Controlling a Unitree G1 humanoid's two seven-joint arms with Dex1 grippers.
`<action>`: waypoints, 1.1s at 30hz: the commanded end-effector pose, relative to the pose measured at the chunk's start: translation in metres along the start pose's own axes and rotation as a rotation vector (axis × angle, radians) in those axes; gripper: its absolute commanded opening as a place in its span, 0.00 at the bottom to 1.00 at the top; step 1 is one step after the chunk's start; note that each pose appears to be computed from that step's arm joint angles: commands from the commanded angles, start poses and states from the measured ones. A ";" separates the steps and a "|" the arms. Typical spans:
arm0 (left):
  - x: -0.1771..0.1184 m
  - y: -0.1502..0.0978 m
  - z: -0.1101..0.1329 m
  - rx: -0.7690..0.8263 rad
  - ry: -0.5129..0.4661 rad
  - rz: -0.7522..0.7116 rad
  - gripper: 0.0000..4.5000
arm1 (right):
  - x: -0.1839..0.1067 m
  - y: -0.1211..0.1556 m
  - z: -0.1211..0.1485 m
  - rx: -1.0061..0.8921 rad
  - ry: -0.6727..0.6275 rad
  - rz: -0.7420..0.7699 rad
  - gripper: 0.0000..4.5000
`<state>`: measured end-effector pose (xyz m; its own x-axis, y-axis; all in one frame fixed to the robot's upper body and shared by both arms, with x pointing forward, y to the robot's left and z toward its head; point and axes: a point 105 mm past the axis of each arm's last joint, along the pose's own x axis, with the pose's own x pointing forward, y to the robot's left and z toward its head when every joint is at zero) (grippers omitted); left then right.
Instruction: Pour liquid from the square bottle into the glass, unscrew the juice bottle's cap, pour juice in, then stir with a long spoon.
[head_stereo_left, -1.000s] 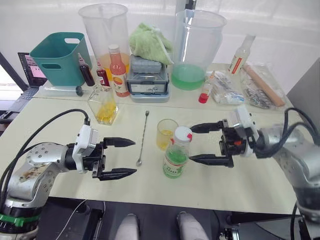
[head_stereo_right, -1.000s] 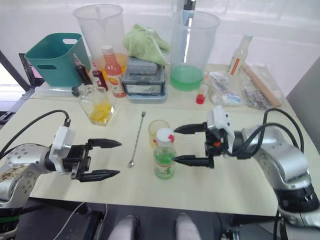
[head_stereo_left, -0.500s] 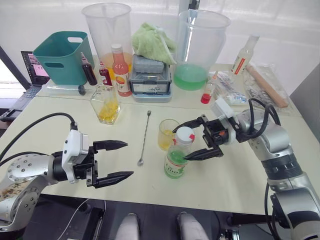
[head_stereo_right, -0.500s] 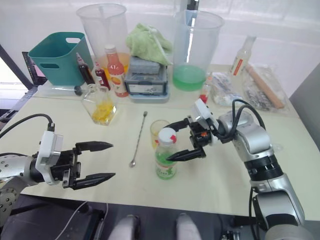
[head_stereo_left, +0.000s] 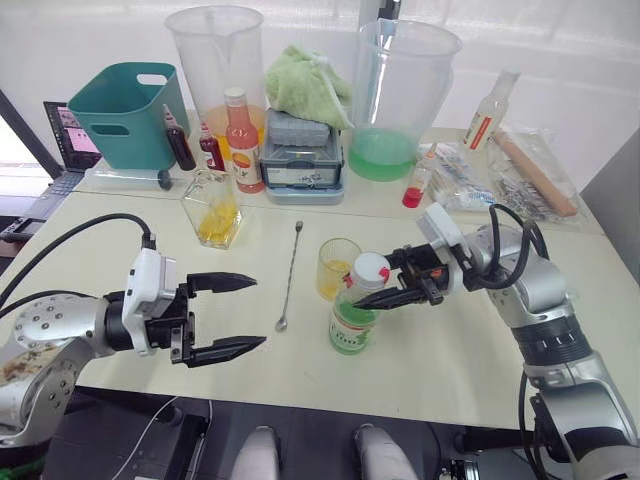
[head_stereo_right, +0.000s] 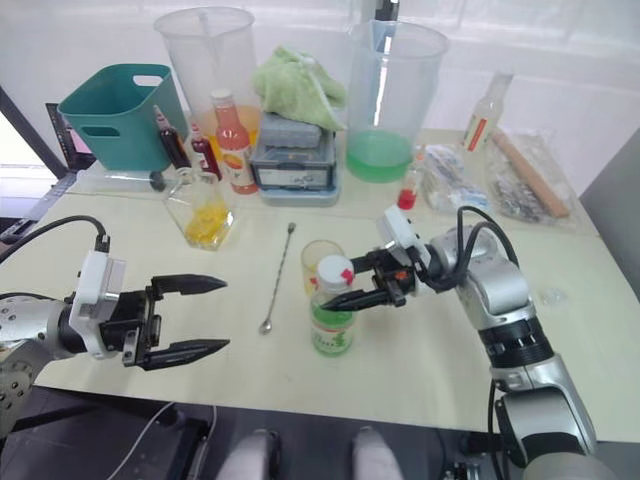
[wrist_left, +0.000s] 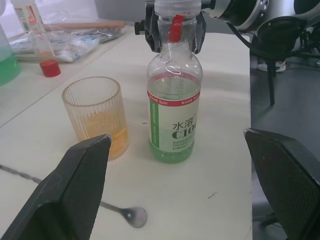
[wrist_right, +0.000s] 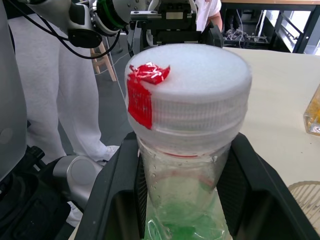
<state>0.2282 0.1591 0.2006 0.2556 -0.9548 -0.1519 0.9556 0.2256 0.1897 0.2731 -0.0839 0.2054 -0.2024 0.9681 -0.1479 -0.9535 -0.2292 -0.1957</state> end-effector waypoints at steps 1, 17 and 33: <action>0.004 0.004 0.004 0.031 -0.010 -0.050 1.00 | -0.001 0.006 0.024 -0.064 -0.055 -0.082 0.30; 0.029 0.027 0.005 0.050 -0.055 -0.173 1.00 | 0.020 0.027 0.012 0.014 -0.047 -0.463 0.30; 0.036 0.021 0.012 0.035 -0.099 -0.205 1.00 | -0.024 0.034 0.024 0.112 -0.049 -0.464 0.99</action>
<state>0.2609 0.1330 0.1987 0.0688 -0.9903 -0.1207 0.9859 0.0490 0.1601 0.2460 -0.1009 0.2145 0.2460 0.9680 -0.0503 -0.9644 0.2392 -0.1131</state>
